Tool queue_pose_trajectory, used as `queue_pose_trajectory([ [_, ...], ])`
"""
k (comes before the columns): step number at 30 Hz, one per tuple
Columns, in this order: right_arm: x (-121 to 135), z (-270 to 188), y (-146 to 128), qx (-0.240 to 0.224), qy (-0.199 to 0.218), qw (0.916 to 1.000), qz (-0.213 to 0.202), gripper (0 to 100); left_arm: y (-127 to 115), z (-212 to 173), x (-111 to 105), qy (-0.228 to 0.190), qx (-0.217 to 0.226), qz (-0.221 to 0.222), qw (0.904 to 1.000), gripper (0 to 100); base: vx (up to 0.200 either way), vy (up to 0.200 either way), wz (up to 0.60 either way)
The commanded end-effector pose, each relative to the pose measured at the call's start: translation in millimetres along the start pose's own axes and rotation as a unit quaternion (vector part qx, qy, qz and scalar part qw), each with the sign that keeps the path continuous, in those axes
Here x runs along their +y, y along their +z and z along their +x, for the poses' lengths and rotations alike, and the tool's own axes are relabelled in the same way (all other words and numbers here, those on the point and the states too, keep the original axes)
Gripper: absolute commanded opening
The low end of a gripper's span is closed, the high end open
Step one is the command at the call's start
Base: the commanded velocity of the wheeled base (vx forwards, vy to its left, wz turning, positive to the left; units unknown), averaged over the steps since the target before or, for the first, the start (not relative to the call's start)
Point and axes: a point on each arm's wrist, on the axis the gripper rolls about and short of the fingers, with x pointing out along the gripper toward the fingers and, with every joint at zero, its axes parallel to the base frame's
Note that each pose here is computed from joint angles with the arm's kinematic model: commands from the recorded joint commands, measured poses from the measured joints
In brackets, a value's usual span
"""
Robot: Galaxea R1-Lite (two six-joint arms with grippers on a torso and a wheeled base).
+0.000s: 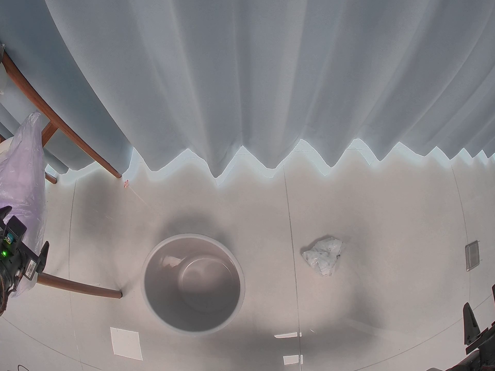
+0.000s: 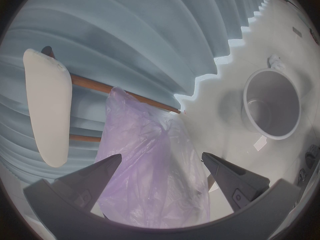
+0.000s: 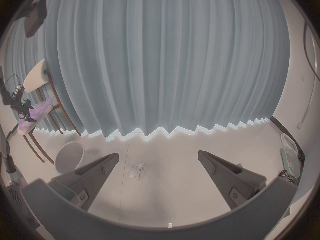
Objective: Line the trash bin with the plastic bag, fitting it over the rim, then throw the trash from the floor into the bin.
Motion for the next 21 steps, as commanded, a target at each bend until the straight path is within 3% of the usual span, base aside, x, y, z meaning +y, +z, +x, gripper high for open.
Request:
queue_pose_trajectory([
  [1, 0.0, 0.0, -5.2, 0.0, 0.0, 1.0, 0.0, 100, 3.7, 14.8, -1.4, -0.011, 0.018, 0.006, 0.9998, 100, 0.0, 0.0, 0.0],
  [21, 0.0, 0.0, -5.2, 0.0, 0.0, 1.0, 0.0, 100, 10.8, 27.3, 5.5, 0.015, 0.033, 0.001, 0.9993, 100, 0.0, 0.0, 0.0],
])
